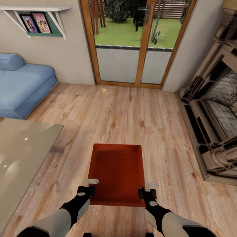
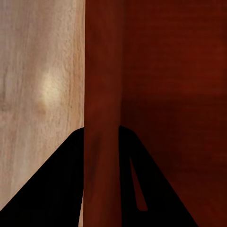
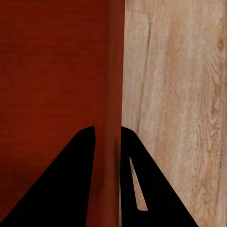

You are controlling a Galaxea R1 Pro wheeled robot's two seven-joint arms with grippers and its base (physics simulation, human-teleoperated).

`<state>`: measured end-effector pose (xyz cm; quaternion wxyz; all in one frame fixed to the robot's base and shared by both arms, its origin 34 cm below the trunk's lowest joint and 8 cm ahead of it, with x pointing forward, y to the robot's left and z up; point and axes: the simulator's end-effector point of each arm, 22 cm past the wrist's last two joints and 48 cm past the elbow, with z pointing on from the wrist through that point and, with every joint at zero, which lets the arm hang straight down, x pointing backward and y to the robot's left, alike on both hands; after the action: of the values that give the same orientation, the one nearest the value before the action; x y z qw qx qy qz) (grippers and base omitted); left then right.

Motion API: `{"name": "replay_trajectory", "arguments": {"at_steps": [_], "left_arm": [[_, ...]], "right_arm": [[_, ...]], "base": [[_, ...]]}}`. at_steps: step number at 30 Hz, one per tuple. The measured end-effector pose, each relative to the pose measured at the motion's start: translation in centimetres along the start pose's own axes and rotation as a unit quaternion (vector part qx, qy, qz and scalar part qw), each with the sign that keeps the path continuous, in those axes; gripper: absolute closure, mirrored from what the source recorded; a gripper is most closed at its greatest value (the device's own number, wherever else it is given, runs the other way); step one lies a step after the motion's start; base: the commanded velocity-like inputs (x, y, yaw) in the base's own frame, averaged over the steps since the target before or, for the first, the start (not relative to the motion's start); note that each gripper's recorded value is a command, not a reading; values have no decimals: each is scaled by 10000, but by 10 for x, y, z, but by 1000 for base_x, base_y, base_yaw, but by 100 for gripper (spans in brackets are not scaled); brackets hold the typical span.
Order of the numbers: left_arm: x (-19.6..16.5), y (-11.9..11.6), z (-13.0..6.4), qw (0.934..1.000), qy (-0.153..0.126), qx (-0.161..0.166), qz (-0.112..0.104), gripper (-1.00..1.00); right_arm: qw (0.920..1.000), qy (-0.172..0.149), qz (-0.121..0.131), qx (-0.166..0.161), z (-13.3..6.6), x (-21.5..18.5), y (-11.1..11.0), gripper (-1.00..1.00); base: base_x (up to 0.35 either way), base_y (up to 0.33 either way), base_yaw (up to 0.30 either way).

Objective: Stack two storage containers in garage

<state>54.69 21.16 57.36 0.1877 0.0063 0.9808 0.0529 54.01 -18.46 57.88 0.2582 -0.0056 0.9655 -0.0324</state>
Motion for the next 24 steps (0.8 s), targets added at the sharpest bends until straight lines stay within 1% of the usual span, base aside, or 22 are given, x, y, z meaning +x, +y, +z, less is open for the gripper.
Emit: {"name": "replay_trajectory", "arguments": {"at_steps": [24], "left_arm": [[-13,1,-6,9999,-125,-4,-1,100]], "right_arm": [[9999,-124,15,13,-4,-13,0,100]], "base": [[0,0,0]]}}
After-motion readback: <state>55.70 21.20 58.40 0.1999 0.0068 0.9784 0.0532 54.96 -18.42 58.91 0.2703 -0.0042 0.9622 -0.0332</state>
